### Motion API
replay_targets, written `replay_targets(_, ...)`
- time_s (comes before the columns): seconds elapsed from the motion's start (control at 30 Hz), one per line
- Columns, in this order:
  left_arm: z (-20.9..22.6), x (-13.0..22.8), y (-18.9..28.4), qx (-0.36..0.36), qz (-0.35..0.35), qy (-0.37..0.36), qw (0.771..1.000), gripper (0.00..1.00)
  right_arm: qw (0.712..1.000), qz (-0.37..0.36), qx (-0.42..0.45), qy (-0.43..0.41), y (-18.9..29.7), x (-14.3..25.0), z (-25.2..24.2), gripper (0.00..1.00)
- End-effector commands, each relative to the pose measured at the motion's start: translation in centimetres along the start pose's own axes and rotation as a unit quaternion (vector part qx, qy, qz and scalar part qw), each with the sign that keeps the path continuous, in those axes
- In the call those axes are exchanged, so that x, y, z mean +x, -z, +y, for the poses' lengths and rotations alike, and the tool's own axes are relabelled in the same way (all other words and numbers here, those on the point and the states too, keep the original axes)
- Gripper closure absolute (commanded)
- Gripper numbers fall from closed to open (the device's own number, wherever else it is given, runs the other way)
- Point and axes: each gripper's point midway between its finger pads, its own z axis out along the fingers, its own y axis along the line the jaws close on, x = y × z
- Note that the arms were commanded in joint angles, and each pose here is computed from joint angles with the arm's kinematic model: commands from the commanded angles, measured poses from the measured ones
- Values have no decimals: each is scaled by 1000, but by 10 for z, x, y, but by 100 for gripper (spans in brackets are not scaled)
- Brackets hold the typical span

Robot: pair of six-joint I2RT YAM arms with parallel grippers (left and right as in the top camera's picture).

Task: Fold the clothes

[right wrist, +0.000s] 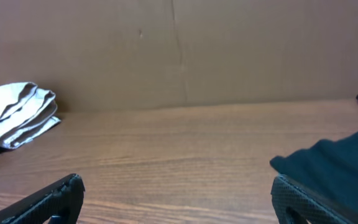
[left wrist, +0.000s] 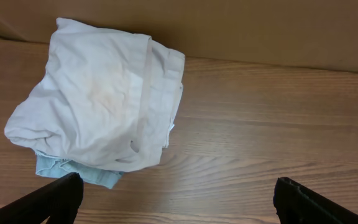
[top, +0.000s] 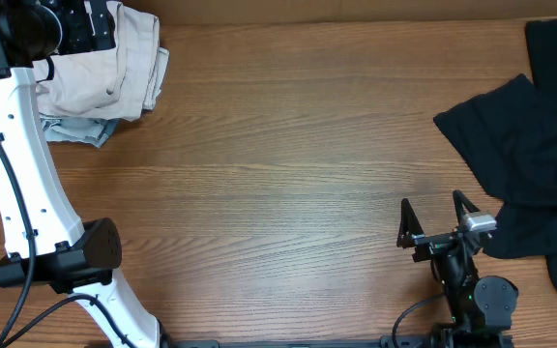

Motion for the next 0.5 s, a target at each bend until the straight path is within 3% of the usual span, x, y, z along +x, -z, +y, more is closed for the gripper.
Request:
replay_targets(0.0, -4, -3, 10, 5, -10, -1, 1000, 0, 999, -28, 26, -28, 1, -10, -9, 0)
replay_targets(0.2, -4, -3, 10, 5, -10, -1, 1000, 0, 994, -95, 28, -43, 5, -42, -9, 0)
replay_targets(0.47, -4, -3, 10, 5, -10, -1, 1000, 0, 997, -21, 42, -56, 1, -5, -15, 0)
